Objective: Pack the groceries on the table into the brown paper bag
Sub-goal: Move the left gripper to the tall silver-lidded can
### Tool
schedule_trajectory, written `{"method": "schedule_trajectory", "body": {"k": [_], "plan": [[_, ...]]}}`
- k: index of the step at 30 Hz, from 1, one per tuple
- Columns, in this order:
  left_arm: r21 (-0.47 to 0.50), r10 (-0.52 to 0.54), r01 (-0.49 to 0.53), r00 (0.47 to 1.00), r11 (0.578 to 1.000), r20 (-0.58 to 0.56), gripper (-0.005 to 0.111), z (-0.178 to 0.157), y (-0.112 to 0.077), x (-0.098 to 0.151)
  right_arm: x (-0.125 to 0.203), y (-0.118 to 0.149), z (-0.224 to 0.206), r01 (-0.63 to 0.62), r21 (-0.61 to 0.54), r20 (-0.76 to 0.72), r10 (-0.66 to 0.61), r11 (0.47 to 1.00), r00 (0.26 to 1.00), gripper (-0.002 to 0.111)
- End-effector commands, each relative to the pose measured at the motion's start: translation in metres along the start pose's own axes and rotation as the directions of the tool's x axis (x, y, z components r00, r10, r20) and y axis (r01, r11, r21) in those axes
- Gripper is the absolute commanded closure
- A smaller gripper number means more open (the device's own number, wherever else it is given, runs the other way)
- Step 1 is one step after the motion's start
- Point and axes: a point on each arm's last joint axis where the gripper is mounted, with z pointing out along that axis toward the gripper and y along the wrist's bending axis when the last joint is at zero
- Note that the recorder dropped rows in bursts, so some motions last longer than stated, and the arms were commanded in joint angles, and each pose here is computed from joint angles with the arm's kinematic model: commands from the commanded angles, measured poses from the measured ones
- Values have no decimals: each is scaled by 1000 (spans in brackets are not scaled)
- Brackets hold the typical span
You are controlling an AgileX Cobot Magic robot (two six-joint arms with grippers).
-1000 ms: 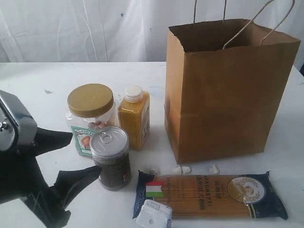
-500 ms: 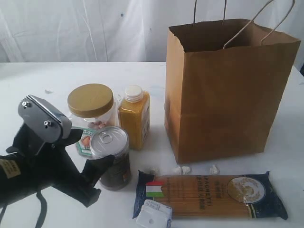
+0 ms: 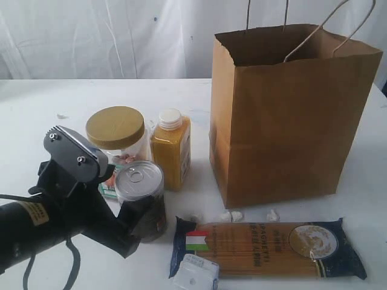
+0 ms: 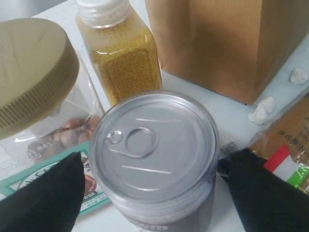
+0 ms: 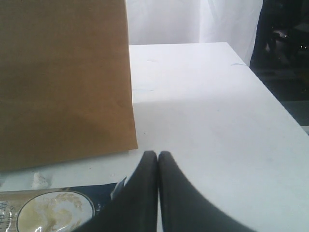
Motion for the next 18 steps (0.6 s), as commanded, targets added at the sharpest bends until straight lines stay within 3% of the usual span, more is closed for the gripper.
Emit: {"method": "schedule_trajectory", "body": {"k": [1, 18], "plan": [[0, -2, 2, 1000, 1000, 12, 25, 1, 0, -2, 0, 0, 0, 2, -2, 7, -2, 1000, 1000, 108], [-6, -5, 5, 1000, 1000, 26, 25, 1, 0, -4, 0, 0, 0, 2, -2, 7, -2, 1000, 1000, 108]]}}
